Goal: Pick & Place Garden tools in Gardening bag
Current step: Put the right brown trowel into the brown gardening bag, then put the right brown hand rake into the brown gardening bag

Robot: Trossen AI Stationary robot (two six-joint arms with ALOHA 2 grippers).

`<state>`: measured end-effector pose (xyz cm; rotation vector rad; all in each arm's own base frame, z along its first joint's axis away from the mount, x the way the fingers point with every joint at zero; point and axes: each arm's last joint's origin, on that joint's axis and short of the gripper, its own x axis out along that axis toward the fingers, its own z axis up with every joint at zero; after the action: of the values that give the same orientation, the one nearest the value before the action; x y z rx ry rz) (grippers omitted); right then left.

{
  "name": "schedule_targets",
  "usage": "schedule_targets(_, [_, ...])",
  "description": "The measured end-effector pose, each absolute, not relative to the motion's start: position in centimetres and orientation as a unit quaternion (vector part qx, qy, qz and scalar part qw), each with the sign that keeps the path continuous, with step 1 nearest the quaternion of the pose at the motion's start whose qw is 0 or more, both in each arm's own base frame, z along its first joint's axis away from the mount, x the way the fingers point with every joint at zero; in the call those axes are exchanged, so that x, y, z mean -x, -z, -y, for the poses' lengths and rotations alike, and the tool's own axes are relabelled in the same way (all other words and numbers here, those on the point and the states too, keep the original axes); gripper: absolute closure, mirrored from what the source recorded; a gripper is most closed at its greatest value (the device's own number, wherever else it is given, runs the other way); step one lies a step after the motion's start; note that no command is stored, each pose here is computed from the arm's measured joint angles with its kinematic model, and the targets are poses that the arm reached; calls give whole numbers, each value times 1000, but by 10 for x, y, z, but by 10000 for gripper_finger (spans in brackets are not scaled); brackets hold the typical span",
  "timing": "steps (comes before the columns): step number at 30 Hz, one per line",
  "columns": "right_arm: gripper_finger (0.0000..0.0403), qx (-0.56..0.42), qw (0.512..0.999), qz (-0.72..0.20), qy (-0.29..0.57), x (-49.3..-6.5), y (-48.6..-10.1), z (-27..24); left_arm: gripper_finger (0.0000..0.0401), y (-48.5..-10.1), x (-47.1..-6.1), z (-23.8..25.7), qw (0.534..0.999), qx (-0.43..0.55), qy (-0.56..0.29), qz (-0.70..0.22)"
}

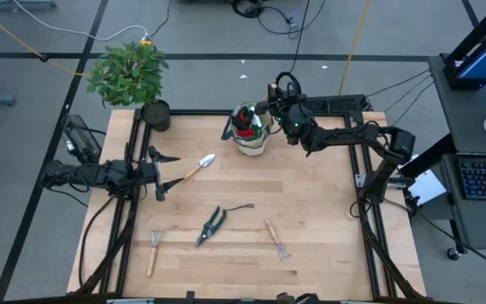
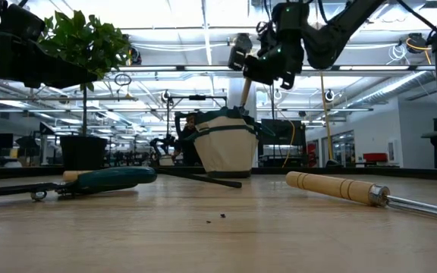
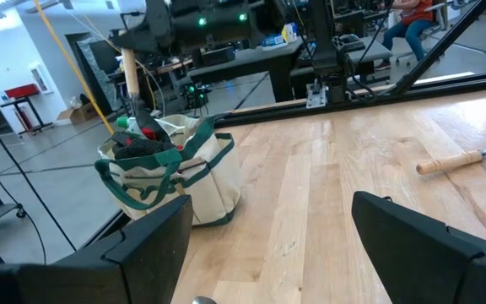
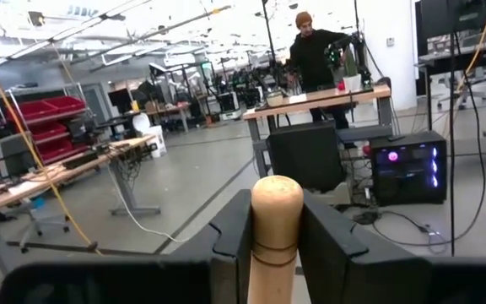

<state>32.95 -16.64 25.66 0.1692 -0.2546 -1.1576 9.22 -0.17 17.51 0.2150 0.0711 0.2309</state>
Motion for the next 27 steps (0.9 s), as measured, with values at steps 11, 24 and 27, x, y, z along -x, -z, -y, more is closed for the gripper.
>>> schedule_targets(11, [334,-90,827,105,545,-337,-238,169,68,-175,-92,2,987,-108,-115,-35])
schedule_targets(24, [315,-92,848,100,512,-339,-237,169,68,-175,-92,2,987,-108,-115,-35])
schedule_targets(27, [319,-92,849,98,511,-339,-237,169,68,-175,-92,2,987,-108,-115,-35])
